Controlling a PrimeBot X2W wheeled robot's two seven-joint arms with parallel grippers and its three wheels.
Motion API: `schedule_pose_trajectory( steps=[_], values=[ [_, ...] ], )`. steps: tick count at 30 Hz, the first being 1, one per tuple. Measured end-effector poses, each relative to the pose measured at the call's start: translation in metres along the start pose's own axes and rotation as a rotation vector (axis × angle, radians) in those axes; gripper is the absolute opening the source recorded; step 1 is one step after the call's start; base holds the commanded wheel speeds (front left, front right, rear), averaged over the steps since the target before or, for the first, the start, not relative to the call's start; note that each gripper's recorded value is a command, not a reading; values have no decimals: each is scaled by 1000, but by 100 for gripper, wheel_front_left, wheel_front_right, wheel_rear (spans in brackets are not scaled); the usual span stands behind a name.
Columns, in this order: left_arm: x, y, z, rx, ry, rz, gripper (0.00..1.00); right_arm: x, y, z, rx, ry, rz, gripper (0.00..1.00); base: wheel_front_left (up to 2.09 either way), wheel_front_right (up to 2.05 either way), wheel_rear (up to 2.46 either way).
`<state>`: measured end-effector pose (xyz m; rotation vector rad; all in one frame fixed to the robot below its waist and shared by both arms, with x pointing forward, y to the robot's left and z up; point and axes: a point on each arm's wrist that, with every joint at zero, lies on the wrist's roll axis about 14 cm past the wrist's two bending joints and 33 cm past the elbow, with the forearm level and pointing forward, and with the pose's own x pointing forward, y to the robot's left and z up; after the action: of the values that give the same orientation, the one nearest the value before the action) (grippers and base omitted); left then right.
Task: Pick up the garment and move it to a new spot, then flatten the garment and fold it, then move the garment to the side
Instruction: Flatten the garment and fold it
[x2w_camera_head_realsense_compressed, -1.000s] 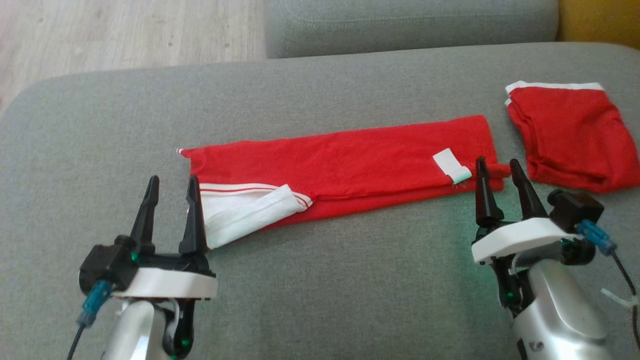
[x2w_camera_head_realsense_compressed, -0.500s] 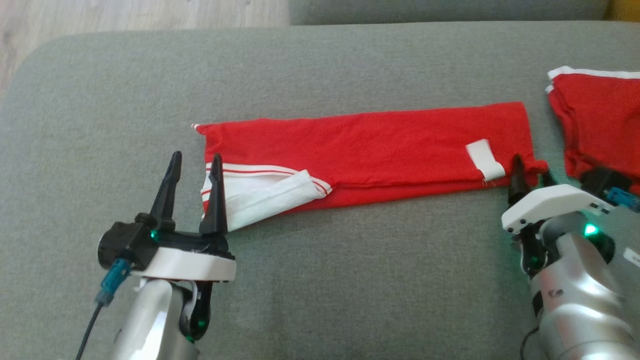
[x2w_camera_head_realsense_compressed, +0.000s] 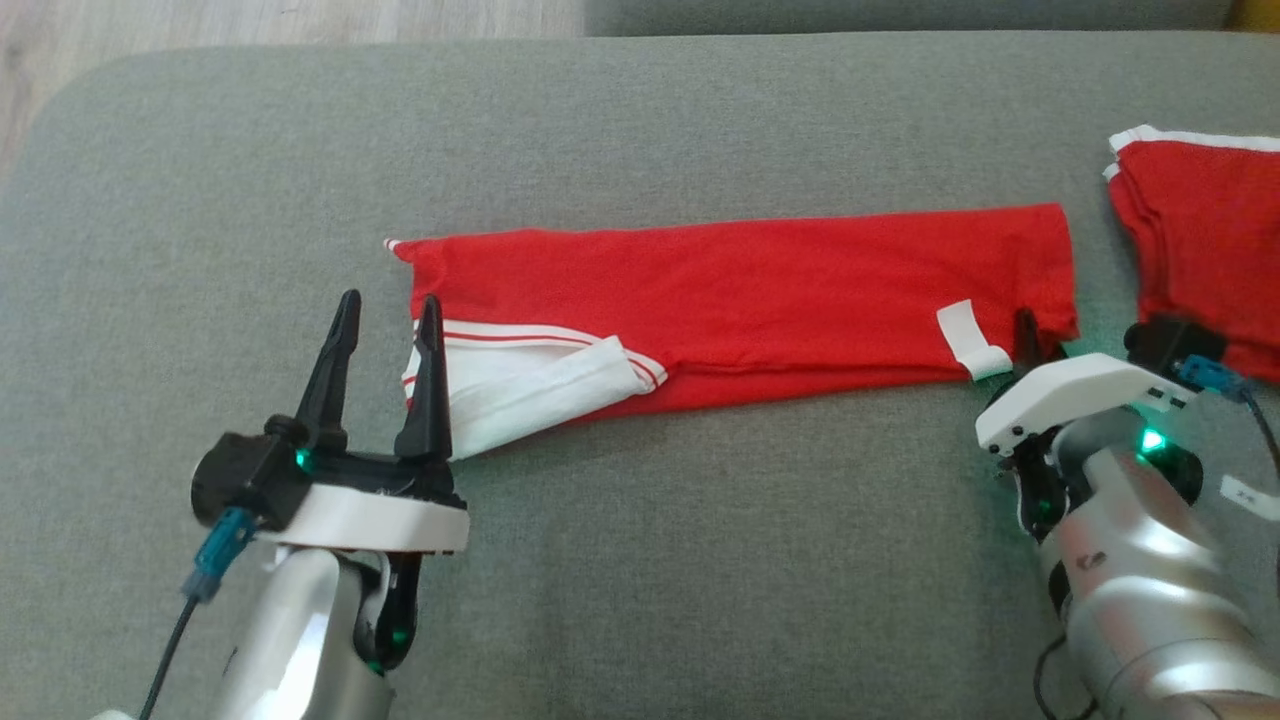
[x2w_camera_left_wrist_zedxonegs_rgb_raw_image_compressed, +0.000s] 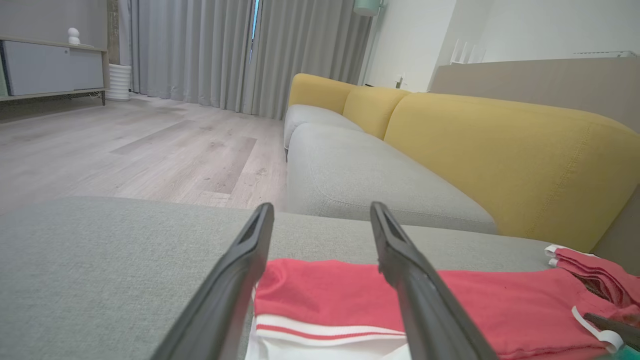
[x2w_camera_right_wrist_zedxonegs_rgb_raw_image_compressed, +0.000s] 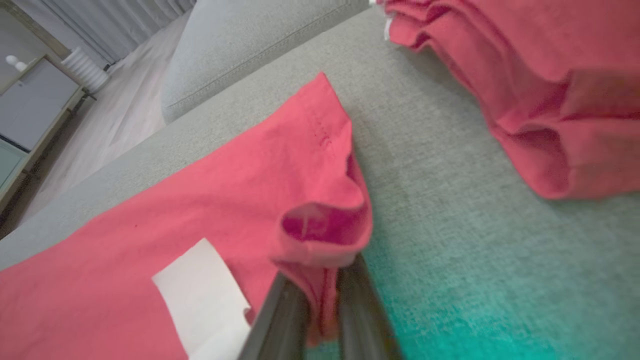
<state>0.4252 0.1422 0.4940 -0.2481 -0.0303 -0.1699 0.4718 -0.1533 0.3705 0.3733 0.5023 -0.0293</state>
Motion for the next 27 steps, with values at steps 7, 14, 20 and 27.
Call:
schedule_pose_trajectory(
  steps=[7,14,20,27],
  values=[
    [2,-9,7,-1,-21,-26,100,-9,-25,23,-7,-80,-52,0,0,0,0],
    [3,-17,17,-3,-49,-47,100,-22,-55,65,-31,-198,-109,0,0,0,0],
    [-1,-19,28,0,-77,-49,100,-22,-17,76,-54,-246,-23,0,0,0,0],
    [-13,-7,43,7,-116,-7,100,-23,51,80,-111,-261,146,0,0,0,0]
  ],
)
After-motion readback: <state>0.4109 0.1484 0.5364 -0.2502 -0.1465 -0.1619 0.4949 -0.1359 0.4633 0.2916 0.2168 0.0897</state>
